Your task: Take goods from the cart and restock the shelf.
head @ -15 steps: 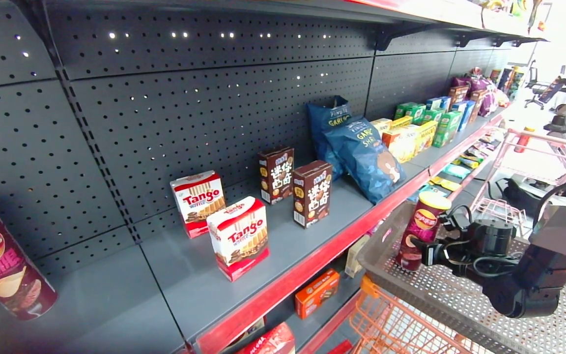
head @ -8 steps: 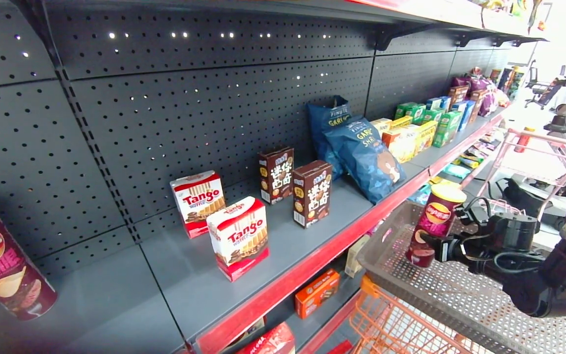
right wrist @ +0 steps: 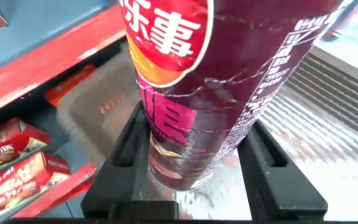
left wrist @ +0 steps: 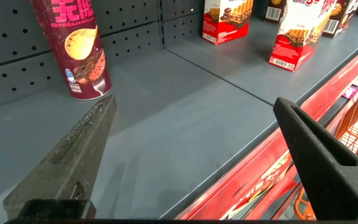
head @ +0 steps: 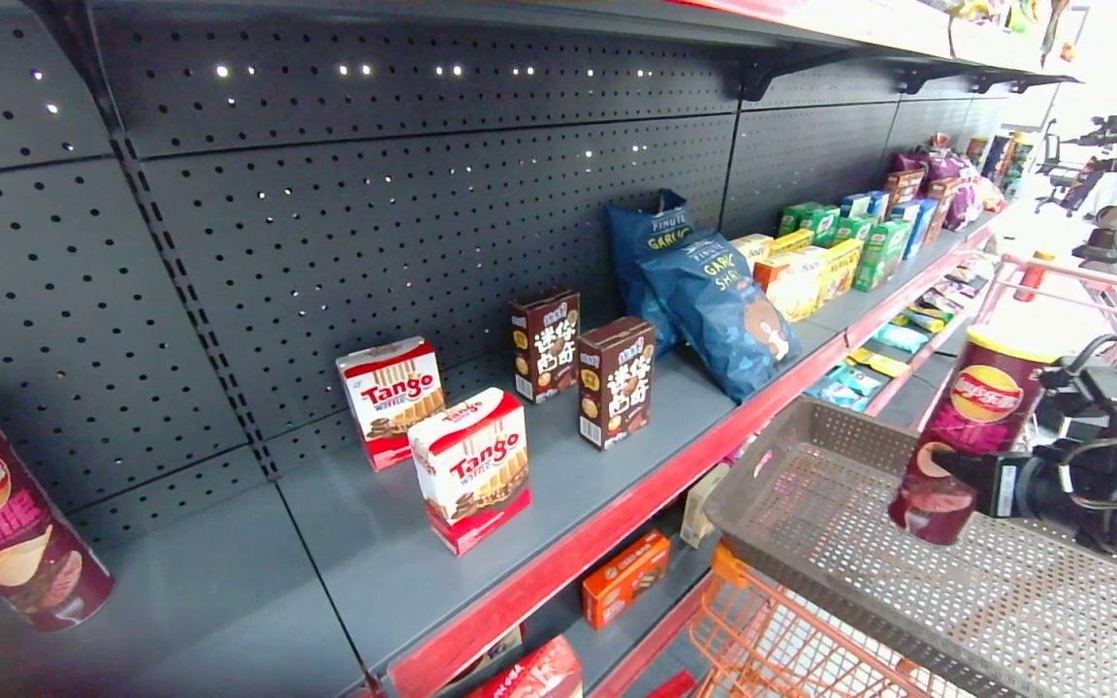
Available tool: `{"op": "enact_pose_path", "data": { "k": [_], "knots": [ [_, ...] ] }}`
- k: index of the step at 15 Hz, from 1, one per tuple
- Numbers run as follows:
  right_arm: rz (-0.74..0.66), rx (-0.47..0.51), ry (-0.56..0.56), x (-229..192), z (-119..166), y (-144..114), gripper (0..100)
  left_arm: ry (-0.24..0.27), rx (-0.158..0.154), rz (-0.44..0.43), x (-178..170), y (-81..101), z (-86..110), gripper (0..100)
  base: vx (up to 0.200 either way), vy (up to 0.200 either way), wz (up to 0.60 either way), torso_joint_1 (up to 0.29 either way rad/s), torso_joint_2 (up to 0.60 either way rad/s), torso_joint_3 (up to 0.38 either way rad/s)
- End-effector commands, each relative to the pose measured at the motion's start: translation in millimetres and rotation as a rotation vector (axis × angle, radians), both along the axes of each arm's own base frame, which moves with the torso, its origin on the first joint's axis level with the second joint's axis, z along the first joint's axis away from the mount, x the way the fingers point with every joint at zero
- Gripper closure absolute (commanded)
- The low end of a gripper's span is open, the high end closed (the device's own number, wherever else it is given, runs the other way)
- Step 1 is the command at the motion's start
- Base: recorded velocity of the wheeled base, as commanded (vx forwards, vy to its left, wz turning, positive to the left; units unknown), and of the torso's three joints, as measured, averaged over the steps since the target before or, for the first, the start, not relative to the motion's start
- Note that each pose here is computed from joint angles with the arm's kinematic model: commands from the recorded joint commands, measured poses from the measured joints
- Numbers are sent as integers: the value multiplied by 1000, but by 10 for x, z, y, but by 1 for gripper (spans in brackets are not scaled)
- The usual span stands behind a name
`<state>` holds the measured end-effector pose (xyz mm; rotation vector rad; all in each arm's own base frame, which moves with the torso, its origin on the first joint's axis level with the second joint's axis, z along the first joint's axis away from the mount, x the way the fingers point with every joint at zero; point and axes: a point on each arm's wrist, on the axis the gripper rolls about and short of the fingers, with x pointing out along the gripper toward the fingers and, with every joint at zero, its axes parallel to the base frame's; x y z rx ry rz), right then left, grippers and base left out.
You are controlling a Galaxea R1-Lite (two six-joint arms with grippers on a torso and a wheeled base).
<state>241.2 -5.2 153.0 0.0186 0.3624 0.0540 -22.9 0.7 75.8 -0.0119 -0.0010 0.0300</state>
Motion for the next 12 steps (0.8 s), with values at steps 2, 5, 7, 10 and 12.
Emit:
{"op": "enact_pose_path", "data": {
  "k": [2, 5, 7, 10, 12],
  "knots": [
    [-126, -42, 22, -867, 296, -27, 100, -1, 0, 1, -1, 0, 1, 0, 0, 0, 0, 0, 0, 0],
    [-156, -57, 44, -1193, 341, -19, 100, -1, 0, 1, -1, 0, 1, 0, 0, 0, 200, 1, 4, 2],
    [-159, -54, 23, -1204, 376, -21, 100, 1, 0, 1, 1, 0, -4, 0, 0, 0, 600, -5, 2, 7],
    [-154, -53, -40, -1285, 472, -10, 100, -1, 0, 1, -1, 0, 1, 0, 0, 0, 600, -2, -1, 5],
    [-159, -55, -60, -1365, 469, -5, 100, 1, 0, 1, 1, 0, -4, 0, 0, 0, 600, 0, -2, 0]
  ]
}}
